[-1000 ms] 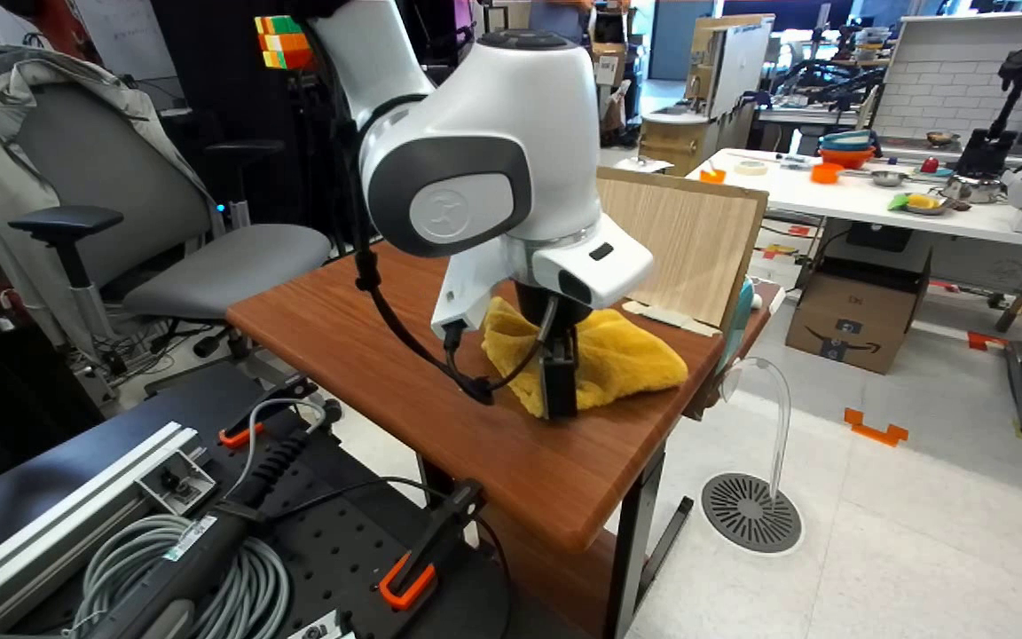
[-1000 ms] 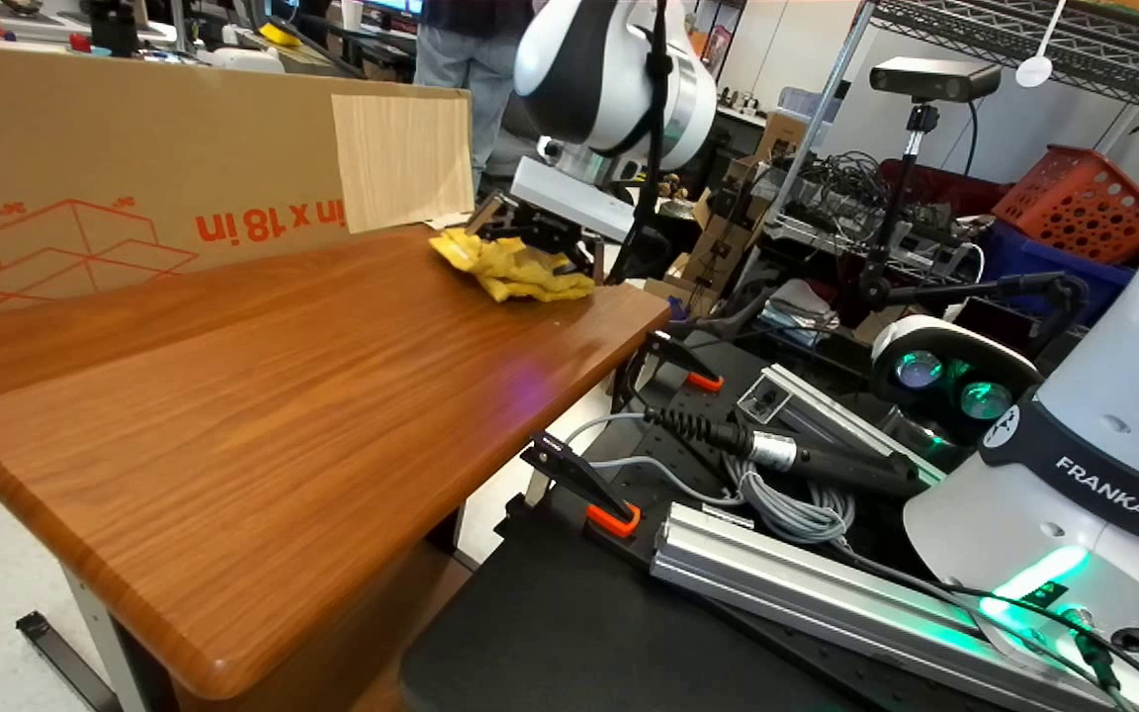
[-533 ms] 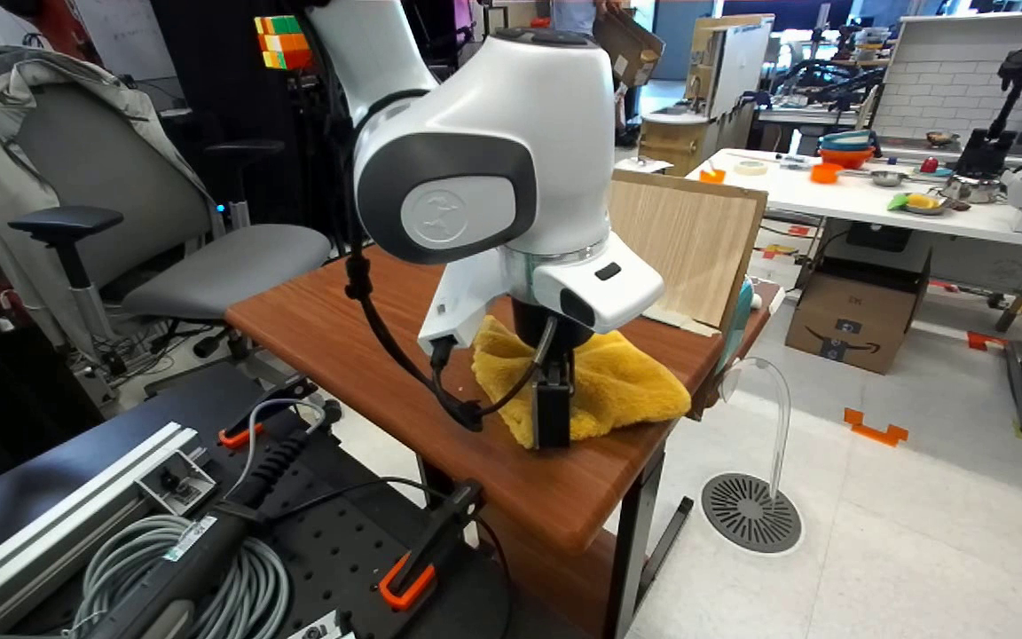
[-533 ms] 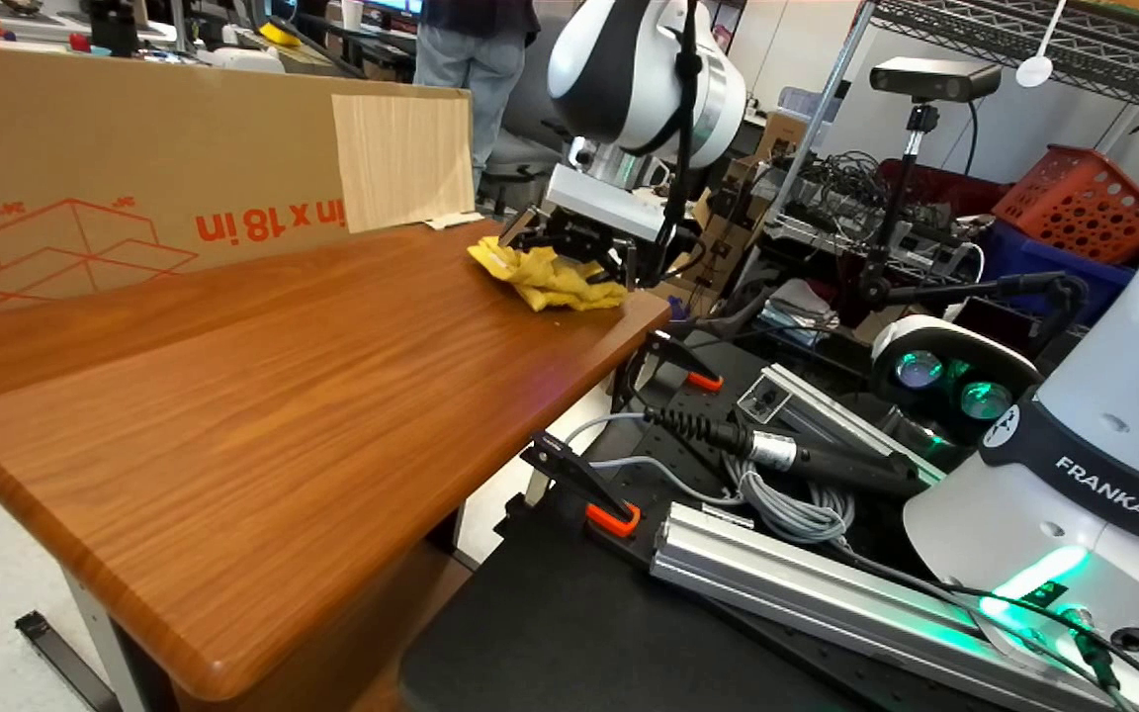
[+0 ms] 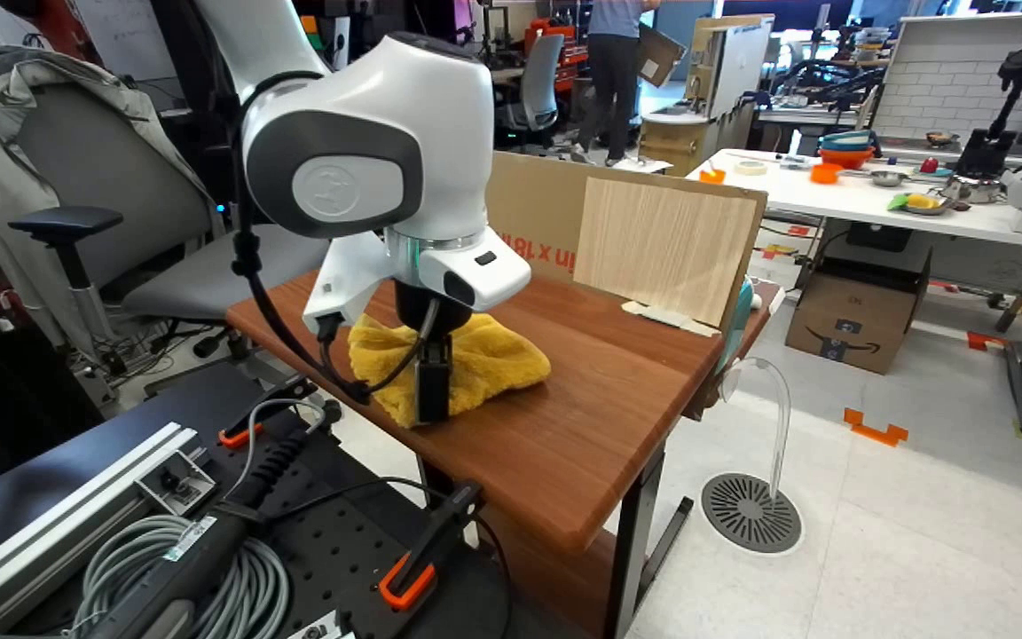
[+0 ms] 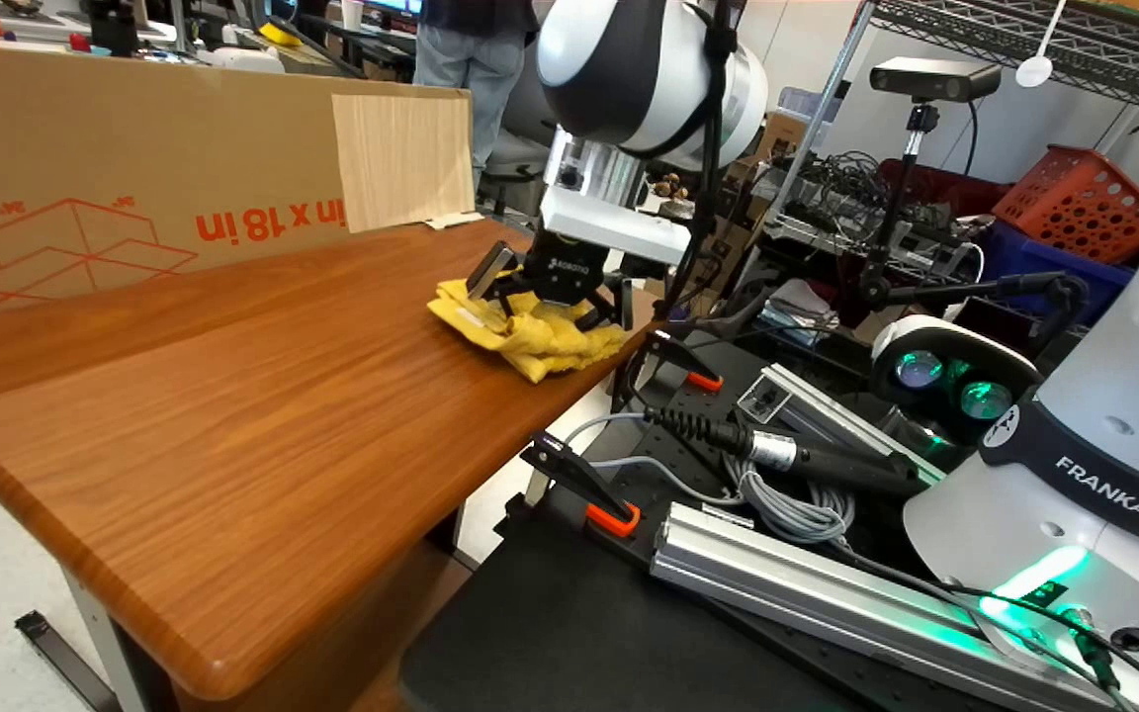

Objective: Wipe the top of the table with the yellow towel

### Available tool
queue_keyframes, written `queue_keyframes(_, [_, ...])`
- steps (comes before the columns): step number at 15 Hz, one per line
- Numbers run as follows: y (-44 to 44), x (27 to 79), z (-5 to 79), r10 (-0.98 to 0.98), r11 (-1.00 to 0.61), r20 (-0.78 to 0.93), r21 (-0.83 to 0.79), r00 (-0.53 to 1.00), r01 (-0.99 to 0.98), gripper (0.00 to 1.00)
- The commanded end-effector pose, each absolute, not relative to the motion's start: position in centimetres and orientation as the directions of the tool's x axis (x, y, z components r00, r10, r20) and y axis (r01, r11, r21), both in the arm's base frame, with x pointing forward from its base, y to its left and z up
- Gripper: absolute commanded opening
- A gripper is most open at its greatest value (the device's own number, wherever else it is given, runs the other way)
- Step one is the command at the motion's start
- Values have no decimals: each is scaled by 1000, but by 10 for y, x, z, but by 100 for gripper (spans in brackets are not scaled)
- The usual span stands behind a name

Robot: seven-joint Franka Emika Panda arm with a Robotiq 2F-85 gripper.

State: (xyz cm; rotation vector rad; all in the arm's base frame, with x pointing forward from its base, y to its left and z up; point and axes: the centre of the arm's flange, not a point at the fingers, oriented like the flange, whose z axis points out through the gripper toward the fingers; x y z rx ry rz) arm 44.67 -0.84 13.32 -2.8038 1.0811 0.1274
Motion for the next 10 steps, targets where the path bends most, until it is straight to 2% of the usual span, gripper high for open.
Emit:
queue_keyframes(1, [46, 438, 97, -527, -831, -206, -78, 825, -550, 100])
queue_keyframes(10, [191, 480, 95, -220, -955, -207, -153, 953, -253, 100])
